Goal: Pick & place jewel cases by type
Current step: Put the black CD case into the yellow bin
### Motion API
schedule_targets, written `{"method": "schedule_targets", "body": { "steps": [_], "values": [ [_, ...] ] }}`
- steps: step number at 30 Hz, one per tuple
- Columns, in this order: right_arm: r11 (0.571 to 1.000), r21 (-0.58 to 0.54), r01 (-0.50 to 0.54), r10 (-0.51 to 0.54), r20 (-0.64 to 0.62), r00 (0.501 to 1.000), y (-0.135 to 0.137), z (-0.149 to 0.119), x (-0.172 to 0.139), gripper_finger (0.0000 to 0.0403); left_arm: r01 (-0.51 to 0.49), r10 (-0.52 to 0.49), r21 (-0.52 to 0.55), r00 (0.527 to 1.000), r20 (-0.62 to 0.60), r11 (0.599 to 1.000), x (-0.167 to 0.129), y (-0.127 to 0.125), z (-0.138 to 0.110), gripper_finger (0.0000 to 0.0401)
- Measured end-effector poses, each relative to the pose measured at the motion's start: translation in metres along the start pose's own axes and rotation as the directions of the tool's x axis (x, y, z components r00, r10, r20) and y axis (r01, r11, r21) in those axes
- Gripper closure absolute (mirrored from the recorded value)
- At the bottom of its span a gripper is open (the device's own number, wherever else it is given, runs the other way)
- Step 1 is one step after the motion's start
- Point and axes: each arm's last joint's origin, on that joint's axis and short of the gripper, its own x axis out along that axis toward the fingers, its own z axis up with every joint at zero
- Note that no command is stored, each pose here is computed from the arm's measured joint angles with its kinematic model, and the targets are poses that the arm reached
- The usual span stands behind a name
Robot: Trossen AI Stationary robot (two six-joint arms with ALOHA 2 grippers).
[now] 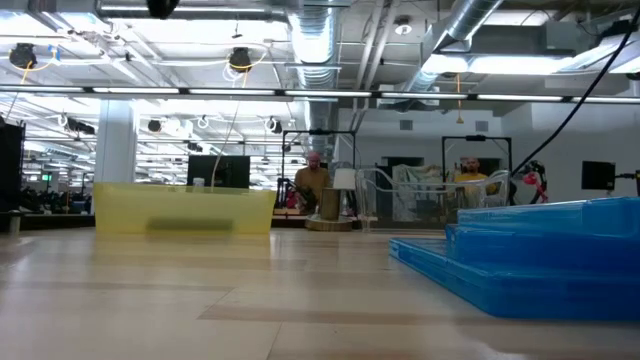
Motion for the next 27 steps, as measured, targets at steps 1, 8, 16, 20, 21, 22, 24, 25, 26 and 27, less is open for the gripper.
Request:
{"method": "schedule_targets", "body": {
  "steps": [1, 8, 16, 20, 21, 22, 24, 25, 26, 27],
  "values": [
    [1.0, 0.007, -0.007, 0.007, 0.016, 1.0, -0.002, 0.0, 0.003, 0.0085, 0.018, -0.019, 0.009, 1.0, 0.014, 1.0, 0.002, -0.003, 0.001, 0.0382],
    [0.998, 0.036, -0.058, 0.056, 0.065, 0.996, -0.005, -0.004, 0.015, 0.0085, 0.03, -0.03, 0.031, 1.0, 0.008, 0.999, 0.016, -0.008, -0.002, 0.0382],
    [0.997, 0.021, -0.068, 0.064, 0.166, 0.984, -0.006, 0.006, 0.014, 0.0085, 0.018, -0.018, 0.034, 1.0, 0.009, 0.999, 0.029, -0.009, -0.003, 0.0382],
    [0.998, 0.023, -0.063, 0.057, 0.222, 0.973, -0.01, 0.012, 0.012, 0.0085, 0.016, -0.017, 0.053, 1.0, 0.009, 0.998, 0.032, -0.009, -0.004, 0.0382],
    [0.998, 0.024, -0.061, 0.054, 0.226, 0.973, -0.011, 0.013, 0.012, 0.0085, 0.017, -0.018, 0.054, 1.0, 0.01, 0.998, 0.032, -0.009, -0.004, 0.0382],
    [0.998, 0.026, -0.058, 0.05, 0.227, 0.973, -0.013, 0.013, 0.012, 0.0085, 0.021, -0.022, 0.054, 1.0, 0.011, 0.998, 0.031, -0.01, -0.004, 0.0382],
    [0.998, 0.029, -0.054, 0.046, 0.229, 0.972, -0.015, 0.013, 0.011, 0.0085, 0.031, -0.032, 0.054, 0.999, 0.015, 0.998, 0.031, -0.011, -0.004, 0.0382],
    [0.998, 0.028, -0.057, 0.049, 0.23, 0.972, -0.015, 0.013, 0.011, 0.0085, 0.041, -0.042, 0.053, 0.999, 0.025, 0.998, 0.031, -0.013, -0.003, 0.0382],
    [0.998, 0.026, -0.063, 0.055, 0.236, 0.97, -0.015, 0.014, 0.011, 0.0085, 0.054, -0.056, 0.052, 0.998, 0.04, 0.997, 0.031, -0.015, -0.002, 0.0382],
    [0.997, 0.023, -0.07, 0.062, 0.241, 0.969, -0.015, 0.014, 0.011, 0.0085, 0.066, -0.069, 0.051, 0.996, 0.055, 0.996, 0.031, -0.016, 0.0, 0.0382]
  ]
}}
